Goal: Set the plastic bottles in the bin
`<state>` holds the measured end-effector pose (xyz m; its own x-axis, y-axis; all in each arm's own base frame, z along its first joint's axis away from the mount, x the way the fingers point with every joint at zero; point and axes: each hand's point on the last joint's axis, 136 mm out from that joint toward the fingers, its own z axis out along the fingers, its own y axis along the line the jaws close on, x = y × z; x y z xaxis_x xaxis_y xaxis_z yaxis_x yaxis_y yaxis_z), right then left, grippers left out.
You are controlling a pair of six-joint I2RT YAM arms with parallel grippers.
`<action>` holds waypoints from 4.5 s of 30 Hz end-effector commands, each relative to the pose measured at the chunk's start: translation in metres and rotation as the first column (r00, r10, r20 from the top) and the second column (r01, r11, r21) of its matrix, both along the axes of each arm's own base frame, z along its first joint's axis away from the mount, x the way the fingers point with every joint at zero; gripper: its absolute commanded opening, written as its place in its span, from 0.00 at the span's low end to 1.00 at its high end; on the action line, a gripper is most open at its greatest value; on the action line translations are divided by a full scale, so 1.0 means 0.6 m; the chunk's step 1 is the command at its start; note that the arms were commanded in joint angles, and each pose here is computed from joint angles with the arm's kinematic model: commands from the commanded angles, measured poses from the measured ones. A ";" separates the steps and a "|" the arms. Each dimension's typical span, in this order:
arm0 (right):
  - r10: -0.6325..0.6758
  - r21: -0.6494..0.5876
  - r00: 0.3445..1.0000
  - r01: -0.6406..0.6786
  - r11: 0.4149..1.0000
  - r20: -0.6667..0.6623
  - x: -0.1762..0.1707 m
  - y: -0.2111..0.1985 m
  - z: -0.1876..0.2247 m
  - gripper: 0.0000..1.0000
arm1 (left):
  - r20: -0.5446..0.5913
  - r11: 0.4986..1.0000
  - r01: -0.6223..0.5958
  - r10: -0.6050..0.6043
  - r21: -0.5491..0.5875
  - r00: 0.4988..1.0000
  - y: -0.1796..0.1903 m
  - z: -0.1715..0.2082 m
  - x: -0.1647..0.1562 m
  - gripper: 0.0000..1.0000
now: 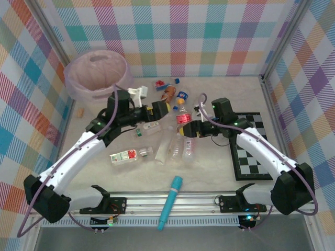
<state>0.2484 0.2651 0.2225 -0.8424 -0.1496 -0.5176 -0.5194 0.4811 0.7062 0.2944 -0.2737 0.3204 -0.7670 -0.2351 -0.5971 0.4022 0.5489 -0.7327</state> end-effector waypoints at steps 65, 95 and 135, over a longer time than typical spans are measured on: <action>-0.212 -0.229 0.971 0.232 0.945 0.111 -0.021 -0.119 -0.004 0.99 | 0.208 0.640 -0.552 0.534 0.535 0.820 0.476 0.056 0.356 0.21; -0.483 -0.555 0.871 0.447 0.701 0.091 0.043 -0.263 -0.102 1.00 | -0.078 0.674 -0.252 0.419 0.694 0.905 0.436 -0.182 0.393 0.94; -0.454 -0.745 0.889 0.265 0.613 -0.057 0.108 -0.274 -0.302 0.61 | 0.026 0.966 -0.252 0.251 0.058 0.968 0.147 0.028 0.037 1.00</action>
<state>0.3227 0.0949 0.0312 -0.9810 -0.0579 -0.1854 -0.0748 0.9935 0.0860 0.3193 -0.1638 0.3136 -0.7117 -0.2947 -0.6377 0.2148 0.7729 -0.5970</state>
